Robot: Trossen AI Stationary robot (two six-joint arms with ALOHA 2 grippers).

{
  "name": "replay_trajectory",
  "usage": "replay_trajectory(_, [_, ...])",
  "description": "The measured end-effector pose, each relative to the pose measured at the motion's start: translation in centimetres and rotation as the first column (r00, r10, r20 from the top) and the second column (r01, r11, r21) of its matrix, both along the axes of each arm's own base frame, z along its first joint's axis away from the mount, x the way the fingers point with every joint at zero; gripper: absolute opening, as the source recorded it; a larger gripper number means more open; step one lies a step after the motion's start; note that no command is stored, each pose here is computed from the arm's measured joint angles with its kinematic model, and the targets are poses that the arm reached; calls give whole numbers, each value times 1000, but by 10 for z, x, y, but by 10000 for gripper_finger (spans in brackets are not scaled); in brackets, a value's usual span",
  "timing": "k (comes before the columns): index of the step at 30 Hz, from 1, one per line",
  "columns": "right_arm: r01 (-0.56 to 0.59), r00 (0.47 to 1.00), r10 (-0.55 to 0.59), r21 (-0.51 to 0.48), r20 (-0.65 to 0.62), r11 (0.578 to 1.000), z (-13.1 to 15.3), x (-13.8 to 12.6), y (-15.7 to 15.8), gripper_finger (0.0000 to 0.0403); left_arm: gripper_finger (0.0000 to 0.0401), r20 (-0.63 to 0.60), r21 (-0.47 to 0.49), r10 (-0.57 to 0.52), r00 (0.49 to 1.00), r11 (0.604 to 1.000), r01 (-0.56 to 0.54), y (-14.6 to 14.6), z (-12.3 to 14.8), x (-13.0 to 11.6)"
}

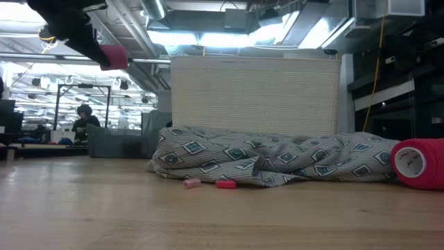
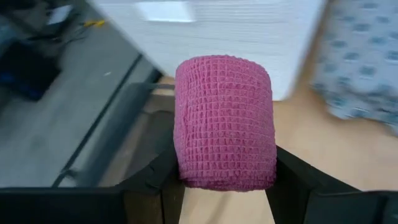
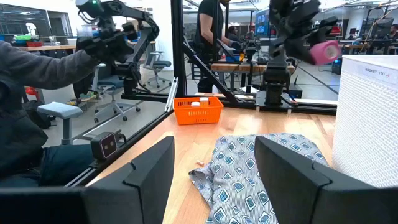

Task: Pick & Place Medicine items
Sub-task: Put the pink bandage into the black bin

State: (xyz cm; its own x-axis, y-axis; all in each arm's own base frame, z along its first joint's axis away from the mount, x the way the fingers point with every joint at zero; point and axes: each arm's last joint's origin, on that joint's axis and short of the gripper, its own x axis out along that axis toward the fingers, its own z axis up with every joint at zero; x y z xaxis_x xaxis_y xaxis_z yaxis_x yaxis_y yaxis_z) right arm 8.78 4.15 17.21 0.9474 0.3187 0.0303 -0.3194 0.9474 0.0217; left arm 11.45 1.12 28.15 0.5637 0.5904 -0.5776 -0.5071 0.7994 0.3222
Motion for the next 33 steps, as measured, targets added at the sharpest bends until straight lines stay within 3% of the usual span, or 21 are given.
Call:
replay_trajectory(8, [0,1000,0,0,0,1000,0,0,0,224,169,-30,45,178,984,983,-177,32,3,-4])
replay_trajectory(17, [0,1000,0,0,0,1000,0,0,0,224,169,44,-36,223,974,975,-221,75,6,2])
replay_trajectory(24, [0,1000,0,0,0,1000,0,0,0,224,169,-66,-97,370,927,922,-375,122,-16,9])
replay_trajectory(33, [0,1000,0,0,0,1000,0,0,0,224,169,-73,-190,379,922,903,-386,175,-49,24])
